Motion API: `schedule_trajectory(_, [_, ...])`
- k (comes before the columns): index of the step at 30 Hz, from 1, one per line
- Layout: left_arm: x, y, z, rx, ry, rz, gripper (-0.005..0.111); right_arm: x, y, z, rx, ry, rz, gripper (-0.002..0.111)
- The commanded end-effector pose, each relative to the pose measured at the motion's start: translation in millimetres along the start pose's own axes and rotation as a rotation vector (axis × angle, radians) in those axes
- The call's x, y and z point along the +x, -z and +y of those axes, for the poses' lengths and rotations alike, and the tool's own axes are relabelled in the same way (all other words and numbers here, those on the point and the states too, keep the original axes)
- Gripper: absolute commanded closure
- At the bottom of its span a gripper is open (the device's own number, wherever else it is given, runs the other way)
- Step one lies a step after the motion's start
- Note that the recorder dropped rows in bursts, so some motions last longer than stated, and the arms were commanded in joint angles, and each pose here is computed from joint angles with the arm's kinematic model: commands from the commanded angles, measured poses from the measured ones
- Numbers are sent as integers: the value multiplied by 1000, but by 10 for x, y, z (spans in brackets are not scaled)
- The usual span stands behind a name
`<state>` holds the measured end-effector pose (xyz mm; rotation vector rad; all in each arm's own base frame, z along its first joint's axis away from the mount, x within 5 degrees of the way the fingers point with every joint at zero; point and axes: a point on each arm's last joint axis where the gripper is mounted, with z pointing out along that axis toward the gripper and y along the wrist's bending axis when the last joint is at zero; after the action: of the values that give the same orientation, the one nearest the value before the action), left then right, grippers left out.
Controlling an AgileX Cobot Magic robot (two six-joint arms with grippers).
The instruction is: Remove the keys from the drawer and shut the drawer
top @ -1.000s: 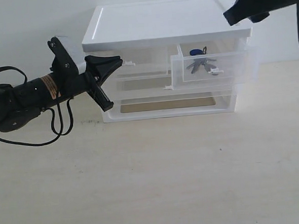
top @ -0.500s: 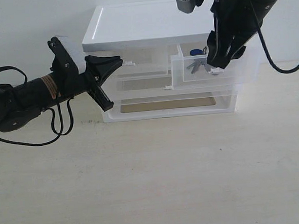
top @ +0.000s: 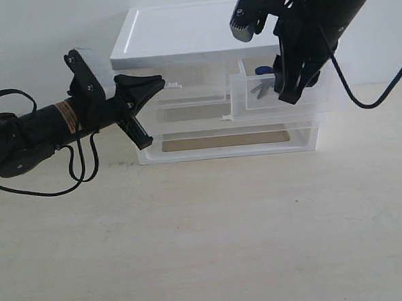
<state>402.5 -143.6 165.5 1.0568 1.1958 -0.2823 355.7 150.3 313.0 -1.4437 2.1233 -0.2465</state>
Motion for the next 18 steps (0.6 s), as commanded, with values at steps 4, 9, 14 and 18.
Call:
schedule_trajectory(4, [129, -37, 62, -72, 62, 104, 102, 63, -88, -23, 17, 63, 83, 108])
schedule_trajectory(9, [129, -37, 62, -72, 62, 104, 102, 69, 2, -12, 4, 79, 79, 108])
schedule_trajectory(14, [129, -37, 62, -72, 62, 104, 102, 115, 129, 24, -38, 123, 110, 108])
schedule_trajectory(18, [129, -37, 62, -72, 62, 104, 102, 113, 175, 70, -87, 125, 99, 108])
